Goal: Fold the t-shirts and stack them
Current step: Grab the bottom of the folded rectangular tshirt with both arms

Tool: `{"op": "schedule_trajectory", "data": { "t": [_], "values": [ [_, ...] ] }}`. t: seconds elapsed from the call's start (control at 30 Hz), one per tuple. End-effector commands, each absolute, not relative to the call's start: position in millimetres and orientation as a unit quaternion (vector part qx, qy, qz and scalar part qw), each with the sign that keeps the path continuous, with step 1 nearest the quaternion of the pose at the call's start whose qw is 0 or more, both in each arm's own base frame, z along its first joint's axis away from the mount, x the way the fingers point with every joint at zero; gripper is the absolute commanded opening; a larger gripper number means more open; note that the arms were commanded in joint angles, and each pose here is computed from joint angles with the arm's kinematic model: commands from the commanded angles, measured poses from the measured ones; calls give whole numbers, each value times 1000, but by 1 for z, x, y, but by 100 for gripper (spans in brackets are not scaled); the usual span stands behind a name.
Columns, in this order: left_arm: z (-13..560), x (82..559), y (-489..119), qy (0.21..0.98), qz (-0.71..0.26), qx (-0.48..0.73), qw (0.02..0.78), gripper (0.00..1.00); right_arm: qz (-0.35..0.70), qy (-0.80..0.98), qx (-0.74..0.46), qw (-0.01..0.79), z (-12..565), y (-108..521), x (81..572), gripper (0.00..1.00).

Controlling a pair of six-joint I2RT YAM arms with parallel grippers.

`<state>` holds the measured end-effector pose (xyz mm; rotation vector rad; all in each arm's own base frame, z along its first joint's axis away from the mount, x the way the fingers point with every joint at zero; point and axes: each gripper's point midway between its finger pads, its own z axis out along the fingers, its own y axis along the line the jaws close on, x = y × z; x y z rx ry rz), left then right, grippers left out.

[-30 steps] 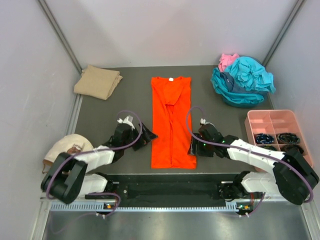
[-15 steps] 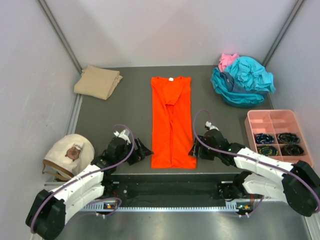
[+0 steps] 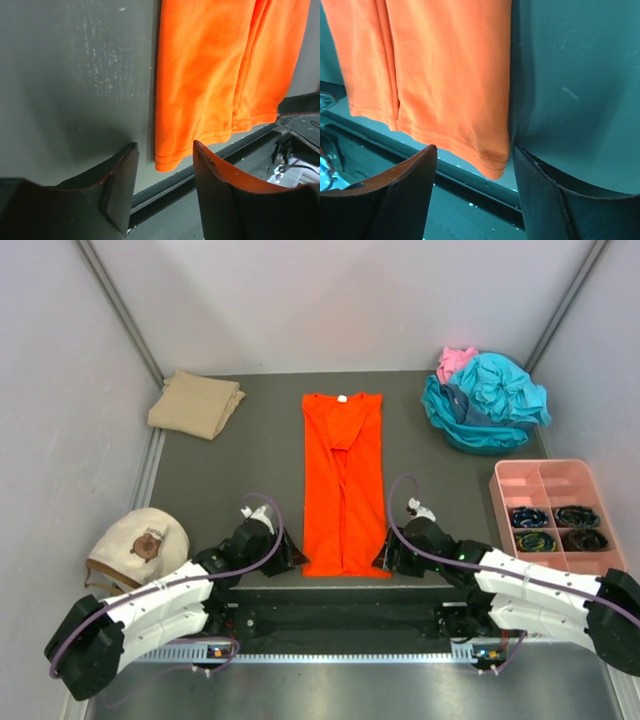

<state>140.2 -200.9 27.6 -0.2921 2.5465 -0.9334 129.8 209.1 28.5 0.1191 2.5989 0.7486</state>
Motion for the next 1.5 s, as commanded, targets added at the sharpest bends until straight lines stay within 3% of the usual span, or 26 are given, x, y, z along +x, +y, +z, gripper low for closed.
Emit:
{"op": "schedule_trajectory", "data": {
  "t": [0.0, 0.57, 0.83, 0.93, 1.0, 1.03, 1.17, 1.47],
  "values": [
    [-16, 115, -168, 951, -237, -118, 160, 52, 221, 956, 64, 180, -3, 186, 107, 63],
    [-24, 99, -183, 962, -220, -85, 139, 45, 215, 957, 75, 178, -3, 175, 101, 56],
    [-28, 99, -184, 963, -216, -82, 140, 41, 212, 958, 74, 178, -9, 174, 101, 24],
    [-31, 98, -182, 964, -213, -83, 138, 31, 209, 958, 74, 179, -11, 173, 101, 13],
    [-32, 98, -183, 963, -215, -84, 138, 3, 207, 959, 74, 181, -12, 172, 102, 4],
    [-32, 99, -183, 963, -215, -85, 138, 0, 207, 958, 74, 182, -12, 172, 102, 0],
    [-28, 101, -186, 962, -218, -82, 141, 0, 209, 957, 69, 188, -6, 175, 106, 0],
    [38, 167, -218, 943, -211, -49, 251, 0, 201, 949, 37, 242, 41, 195, 139, 0]
  ]
}}
